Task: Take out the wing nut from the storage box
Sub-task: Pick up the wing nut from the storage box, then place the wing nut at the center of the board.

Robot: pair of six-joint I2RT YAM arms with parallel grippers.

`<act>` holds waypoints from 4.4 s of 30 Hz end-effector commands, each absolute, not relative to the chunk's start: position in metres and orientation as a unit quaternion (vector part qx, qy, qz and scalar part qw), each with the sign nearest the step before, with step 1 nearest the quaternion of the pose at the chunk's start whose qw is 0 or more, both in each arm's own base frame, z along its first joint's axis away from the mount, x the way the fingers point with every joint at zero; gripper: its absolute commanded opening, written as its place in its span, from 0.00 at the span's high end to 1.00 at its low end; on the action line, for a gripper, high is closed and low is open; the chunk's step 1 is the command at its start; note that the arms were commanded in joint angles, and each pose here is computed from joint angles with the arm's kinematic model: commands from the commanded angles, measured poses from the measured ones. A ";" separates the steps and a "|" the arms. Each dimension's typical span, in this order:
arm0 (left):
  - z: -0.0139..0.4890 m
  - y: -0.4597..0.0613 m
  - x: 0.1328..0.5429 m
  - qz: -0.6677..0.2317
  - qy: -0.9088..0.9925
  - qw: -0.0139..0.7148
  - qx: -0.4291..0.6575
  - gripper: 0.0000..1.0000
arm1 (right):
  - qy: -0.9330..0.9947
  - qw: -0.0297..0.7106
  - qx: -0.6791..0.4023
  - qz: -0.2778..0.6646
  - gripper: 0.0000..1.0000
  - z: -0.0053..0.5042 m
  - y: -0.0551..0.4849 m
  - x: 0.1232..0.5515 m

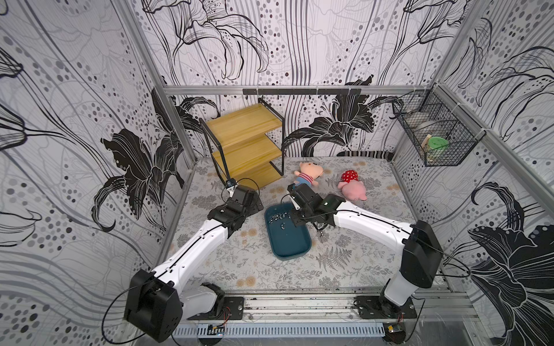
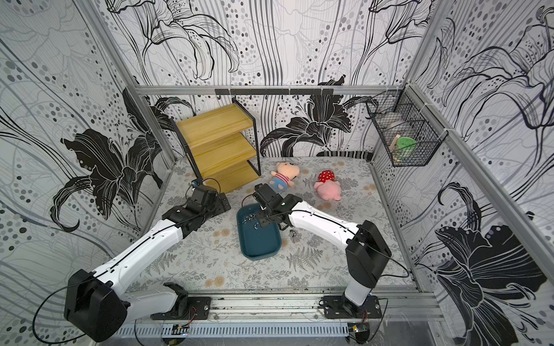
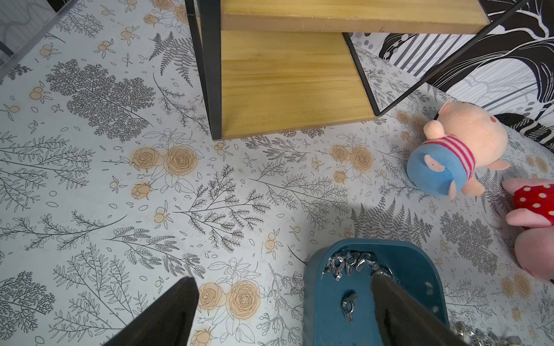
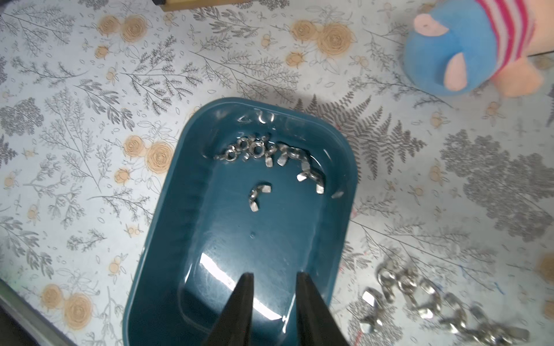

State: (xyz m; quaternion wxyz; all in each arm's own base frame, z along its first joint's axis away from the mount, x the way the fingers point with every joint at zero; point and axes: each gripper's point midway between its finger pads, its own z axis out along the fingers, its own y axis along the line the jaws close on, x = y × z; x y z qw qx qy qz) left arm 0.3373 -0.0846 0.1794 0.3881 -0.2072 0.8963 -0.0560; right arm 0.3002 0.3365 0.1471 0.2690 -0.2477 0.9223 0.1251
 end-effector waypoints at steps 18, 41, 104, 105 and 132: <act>0.185 -0.082 0.335 -0.057 0.891 0.400 -0.208 0.05 | 0.942 0.226 -0.213 0.129 0.69 0.072 0.379 0.319; 0.188 -0.081 0.335 -0.052 0.891 0.401 -0.206 0.05 | 0.951 0.206 -0.206 0.104 0.72 0.035 0.383 0.327; 0.188 -0.084 0.338 -0.061 0.890 0.401 -0.208 0.05 | 0.938 0.308 -0.138 0.078 0.94 0.146 0.276 0.323; 0.188 -0.084 0.338 -0.061 0.890 0.401 -0.209 0.05 | 0.939 0.308 -0.133 0.075 0.94 0.146 0.268 0.322; 0.194 -0.094 0.346 -0.065 0.890 0.403 -0.201 0.05 | 0.966 0.241 -0.079 0.042 0.95 0.093 0.183 0.284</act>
